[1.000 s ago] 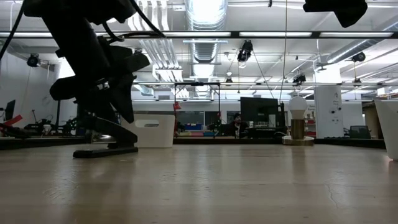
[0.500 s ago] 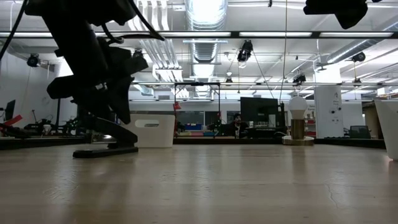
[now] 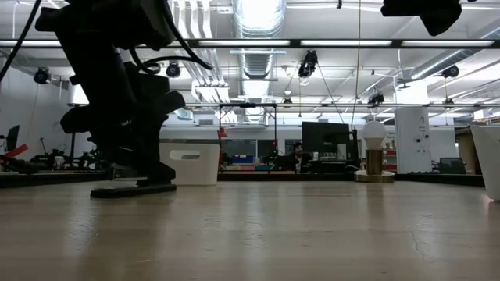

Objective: Pick and place Stapler, Stapler remover, tape
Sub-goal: Put the black stapler into the black bin, then put the yellow stapler into the black bin

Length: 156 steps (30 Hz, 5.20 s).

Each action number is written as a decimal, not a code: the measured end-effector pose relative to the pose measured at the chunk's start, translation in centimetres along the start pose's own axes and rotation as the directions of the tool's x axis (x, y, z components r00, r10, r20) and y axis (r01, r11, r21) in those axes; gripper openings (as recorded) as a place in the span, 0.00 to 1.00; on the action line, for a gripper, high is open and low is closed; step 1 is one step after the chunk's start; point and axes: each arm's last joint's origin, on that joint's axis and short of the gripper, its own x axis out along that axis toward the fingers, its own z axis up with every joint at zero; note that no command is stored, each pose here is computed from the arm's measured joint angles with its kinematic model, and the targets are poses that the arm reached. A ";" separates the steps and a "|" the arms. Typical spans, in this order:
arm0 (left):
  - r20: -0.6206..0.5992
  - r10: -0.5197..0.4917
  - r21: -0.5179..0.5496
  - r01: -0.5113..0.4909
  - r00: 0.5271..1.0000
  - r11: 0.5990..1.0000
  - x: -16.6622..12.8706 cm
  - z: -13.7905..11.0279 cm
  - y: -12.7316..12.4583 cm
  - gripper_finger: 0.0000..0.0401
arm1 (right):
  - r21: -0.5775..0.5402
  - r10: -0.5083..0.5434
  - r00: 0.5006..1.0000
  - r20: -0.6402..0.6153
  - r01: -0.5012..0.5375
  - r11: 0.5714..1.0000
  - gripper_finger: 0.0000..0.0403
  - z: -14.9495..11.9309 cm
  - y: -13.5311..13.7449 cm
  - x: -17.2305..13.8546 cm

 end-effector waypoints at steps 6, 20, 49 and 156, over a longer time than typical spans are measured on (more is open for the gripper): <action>-0.026 -0.008 0.062 0.010 1.000 0.998 0.0 -0.1 0.0 0.42 | -0.001 0.000 1.000 -0.001 0.000 1.000 0.16 -0.1 0.0 0.0; -0.164 -0.130 0.233 0.166 0.978 0.958 -2.0 0.4 -0.3 0.31 | -0.002 -0.001 1.000 -0.001 0.001 1.000 0.17 -0.1 0.0 0.0; -0.581 -0.456 0.033 0.579 0.674 0.814 -18.0 -9.2 3.8 0.32 | -0.004 -0.002 1.000 -0.003 0.002 1.000 0.18 -0.2 -0.1 0.1; -0.429 -0.661 0.876 0.463 0.616 -0.137 -1.9 1.8 -21.8 0.48 | 0.252 0.460 0.850 -0.257 -0.401 0.881 0.12 -4.5 1.5 -0.1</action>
